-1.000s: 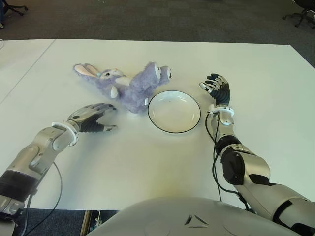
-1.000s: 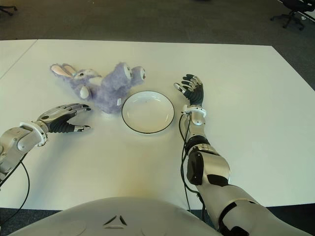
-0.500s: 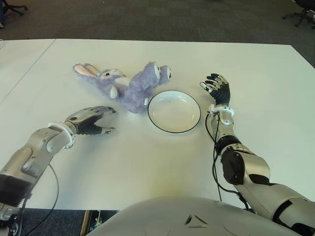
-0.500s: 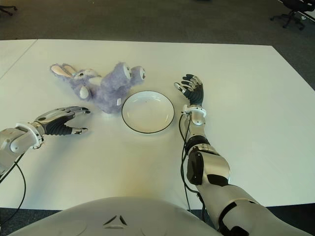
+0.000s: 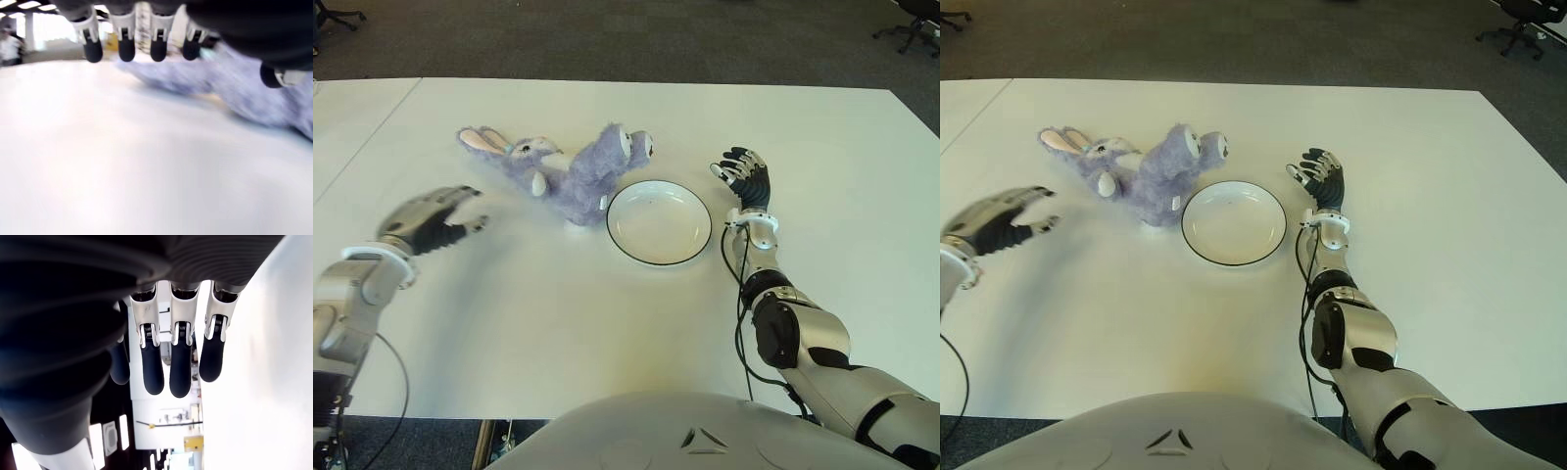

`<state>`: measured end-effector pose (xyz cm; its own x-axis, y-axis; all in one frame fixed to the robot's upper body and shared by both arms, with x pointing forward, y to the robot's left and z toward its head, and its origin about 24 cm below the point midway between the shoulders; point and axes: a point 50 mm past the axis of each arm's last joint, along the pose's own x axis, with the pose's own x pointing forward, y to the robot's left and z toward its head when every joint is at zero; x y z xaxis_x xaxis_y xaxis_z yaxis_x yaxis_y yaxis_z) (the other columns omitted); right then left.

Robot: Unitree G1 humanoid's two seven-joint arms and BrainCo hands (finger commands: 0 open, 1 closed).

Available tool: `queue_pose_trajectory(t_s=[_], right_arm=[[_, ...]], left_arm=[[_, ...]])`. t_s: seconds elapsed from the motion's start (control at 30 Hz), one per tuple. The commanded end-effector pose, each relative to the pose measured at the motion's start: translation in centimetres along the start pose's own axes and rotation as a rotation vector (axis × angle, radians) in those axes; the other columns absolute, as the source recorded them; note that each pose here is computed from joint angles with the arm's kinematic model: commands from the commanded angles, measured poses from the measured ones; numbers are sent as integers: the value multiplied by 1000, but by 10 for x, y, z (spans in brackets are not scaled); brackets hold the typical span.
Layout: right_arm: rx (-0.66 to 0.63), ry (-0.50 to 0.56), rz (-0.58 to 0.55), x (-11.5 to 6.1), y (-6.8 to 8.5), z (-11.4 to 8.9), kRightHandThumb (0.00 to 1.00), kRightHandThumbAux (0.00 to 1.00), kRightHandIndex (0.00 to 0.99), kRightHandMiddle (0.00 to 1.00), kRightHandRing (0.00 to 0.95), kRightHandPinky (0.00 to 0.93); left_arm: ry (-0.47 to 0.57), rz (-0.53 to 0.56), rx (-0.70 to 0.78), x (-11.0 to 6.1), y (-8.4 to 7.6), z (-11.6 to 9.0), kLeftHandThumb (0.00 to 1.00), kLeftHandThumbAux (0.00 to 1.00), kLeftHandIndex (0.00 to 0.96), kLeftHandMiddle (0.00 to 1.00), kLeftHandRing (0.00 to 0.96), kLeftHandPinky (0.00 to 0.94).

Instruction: Put the doll into the plate.

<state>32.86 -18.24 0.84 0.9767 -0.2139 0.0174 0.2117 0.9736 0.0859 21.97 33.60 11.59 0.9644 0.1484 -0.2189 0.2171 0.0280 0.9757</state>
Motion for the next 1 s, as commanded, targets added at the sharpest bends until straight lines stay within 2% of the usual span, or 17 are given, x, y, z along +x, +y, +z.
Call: queue_pose_trajectory(t_s=[0.03, 0.4, 0.5, 0.63, 0.83, 1.0], right_arm=[[36, 549, -109, -106, -17, -111, 58, 860, 286, 335, 341, 335], [40, 551, -106, -106, -17, -111, 45, 863, 281, 339, 353, 355], [47, 554, -109, -105, -17, -111, 54, 867, 282, 339, 352, 349], [53, 550, -110, -105, -16, -111, 64, 870, 286, 339, 353, 352], [45, 550, -104, -105, -16, -111, 71, 863, 286, 336, 345, 335], [46, 552, -106, -104, -16, -111, 70, 862, 284, 334, 343, 335]], left_arm=[[194, -12, -37, -3, -6, -20, 441, 91, 0, 0, 0, 0], [298, -36, -115, -2, -2, -27, 457, 103, 0, 0, 0, 0], [323, -35, -118, 0, 4, -28, 458, 114, 0, 0, 0, 0], [347, -10, -121, 2, 20, -19, 442, 120, 0, 0, 0, 0], [391, 34, -110, 4, 24, -14, 413, 113, 0, 0, 0, 0], [380, 86, -81, 11, 28, 0, 411, 111, 0, 0, 0, 0]])
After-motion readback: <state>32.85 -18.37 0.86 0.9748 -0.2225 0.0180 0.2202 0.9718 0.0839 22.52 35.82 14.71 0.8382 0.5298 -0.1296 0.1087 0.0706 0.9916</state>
